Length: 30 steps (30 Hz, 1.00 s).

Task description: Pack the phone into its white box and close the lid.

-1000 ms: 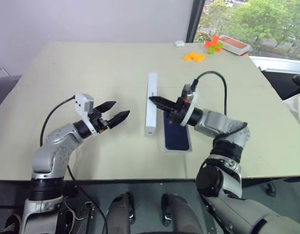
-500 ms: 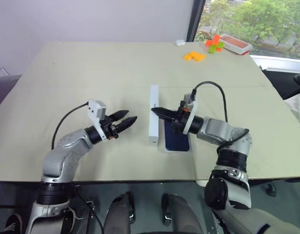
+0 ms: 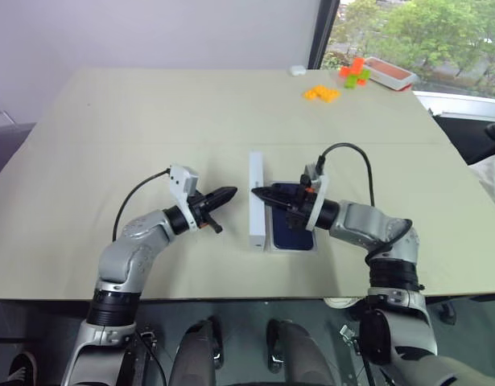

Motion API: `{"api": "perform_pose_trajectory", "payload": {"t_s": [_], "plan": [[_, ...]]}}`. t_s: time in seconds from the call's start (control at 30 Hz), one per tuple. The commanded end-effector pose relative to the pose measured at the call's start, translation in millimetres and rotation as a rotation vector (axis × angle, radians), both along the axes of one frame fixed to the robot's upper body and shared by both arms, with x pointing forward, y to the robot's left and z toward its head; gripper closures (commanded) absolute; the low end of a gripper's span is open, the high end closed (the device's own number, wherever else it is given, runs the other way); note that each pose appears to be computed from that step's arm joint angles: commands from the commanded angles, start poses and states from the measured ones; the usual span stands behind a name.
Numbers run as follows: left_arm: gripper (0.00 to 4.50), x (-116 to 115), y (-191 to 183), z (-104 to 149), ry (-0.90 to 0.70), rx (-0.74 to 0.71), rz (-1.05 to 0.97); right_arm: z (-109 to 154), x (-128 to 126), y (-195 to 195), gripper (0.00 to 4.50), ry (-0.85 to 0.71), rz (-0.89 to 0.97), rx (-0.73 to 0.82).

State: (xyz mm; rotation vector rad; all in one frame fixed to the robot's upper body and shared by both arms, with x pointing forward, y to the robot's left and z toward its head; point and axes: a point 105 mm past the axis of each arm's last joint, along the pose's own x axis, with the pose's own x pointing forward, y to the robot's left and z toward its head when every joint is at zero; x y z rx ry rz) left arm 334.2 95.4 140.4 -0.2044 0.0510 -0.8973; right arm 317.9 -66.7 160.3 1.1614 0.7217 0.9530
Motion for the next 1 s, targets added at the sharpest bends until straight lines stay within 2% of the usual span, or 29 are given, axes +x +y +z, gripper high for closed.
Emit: {"api": "perform_pose_trajectory", "payload": {"t_s": [0.03,0.07,0.17,0.33,0.4,0.7,0.8,0.87,1.0], "plan": [[4.49,-0.1,-9.0,10.4,-0.044,-0.005,-0.029,17.7,-6.2,1.2,4.5,-0.061,0.022,0.04],[4.49,-1.1,-11.9,9.0,-0.035,-0.005,-0.042,16.9,-5.0,0.6,4.5,-0.053,0.015,0.047],[4.5,-2.9,-16.7,3.5,0.015,-0.008,-0.071,16.6,-2.7,-0.4,3.6,-0.051,-0.003,0.039],[4.5,-2.6,-25.3,4.4,0.048,-0.018,-0.118,18.9,1.8,-2.5,1.07,-0.052,-0.023,0.04],[4.5,-1.5,-28.2,4.7,0.035,-0.003,-0.128,20.7,6.3,-6.4,0.06,-0.091,-0.041,-0.011],[4.5,3.0,-37.5,10.0,0.009,-0.001,-0.153,50.1,22.8,-53.5,0.06,-0.427,-0.008,-0.338],[4.5,6.1,-44.3,10.0,0.013,-0.003,-0.172,61.7,28.8,-66.7,0.06,-0.507,0.002,-0.397],[4.5,6.7,-48.9,9.3,0.015,-0.003,-0.187,64.0,30.3,-68.7,0.06,-0.555,0.019,-0.437],[4.5,9.5,-63.0,6.1,0.007,0.012,-0.218,50.8,28.9,-71.2,0.06,-0.683,0.094,-0.589]]}}
